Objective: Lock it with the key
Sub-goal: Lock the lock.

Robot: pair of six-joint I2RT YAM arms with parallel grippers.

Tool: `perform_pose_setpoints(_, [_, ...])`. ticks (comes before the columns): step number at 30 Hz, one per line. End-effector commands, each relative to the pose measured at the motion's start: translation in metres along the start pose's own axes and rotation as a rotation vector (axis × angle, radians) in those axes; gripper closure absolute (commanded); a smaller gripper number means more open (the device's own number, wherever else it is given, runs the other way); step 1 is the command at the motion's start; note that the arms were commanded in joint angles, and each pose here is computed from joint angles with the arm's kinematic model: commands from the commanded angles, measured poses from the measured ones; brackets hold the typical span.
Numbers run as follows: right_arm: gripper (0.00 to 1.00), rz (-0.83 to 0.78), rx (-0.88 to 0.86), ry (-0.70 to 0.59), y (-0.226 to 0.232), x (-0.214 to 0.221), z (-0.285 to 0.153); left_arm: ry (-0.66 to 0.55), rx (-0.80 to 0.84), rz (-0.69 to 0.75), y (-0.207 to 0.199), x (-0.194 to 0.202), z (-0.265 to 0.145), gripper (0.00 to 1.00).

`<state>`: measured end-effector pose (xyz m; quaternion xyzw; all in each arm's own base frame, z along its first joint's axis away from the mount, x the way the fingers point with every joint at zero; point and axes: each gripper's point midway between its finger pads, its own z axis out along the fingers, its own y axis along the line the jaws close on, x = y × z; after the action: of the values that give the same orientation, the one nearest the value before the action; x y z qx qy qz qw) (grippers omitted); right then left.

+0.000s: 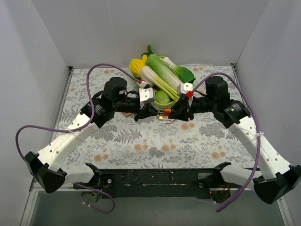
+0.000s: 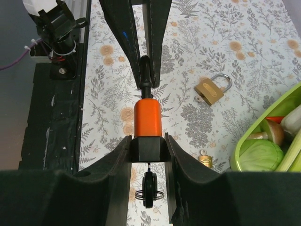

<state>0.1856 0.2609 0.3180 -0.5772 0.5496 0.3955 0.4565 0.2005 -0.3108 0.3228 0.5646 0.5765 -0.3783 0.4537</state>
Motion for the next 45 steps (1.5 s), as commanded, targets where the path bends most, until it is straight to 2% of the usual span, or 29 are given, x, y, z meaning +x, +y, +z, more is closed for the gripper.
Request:
perform_pose_setpoints(1, [0.99, -0.068, -0.147, -0.14, 0.02, -0.046, 0.014, -0.176, 0.073, 0.164, -0.016, -0.046, 0.008, 1.0])
perform_pose_setpoints(11, [0.99, -0.091, -0.11, -0.144, 0.005, -0.054, 0.02, -0.177, 0.152, 0.133, -0.023, -0.046, 0.015, 1.0])
perform_pose_setpoints(18, [0.99, -0.095, -0.158, -0.14, 0.013, -0.054, 0.022, -0.165, 0.202, 0.11, -0.025, -0.044, 0.022, 1.0])
perform_pose_setpoints(24, [0.99, -0.21, -0.008, -0.122, -0.006, -0.049, 0.021, -0.157, 0.219, 0.049, -0.027, -0.044, 0.024, 1.0])
perform_pose_setpoints(29, [0.99, -0.258, -0.068, -0.141, 0.005, -0.052, 0.021, -0.171, 0.232, -0.001, -0.027, -0.047, 0.028, 1.0])
perform_pose_setpoints(38, [0.99, -0.23, -0.125, -0.156, 0.013, -0.056, 0.022, -0.184, 0.205, 0.007, -0.023, -0.045, 0.034, 1.0])
perform_pose_setpoints(45, [0.99, -0.151, -0.163, -0.191, 0.018, -0.061, 0.026, -0.192, 0.229, 0.047, -0.036, -0.044, 0.041, 1.0])
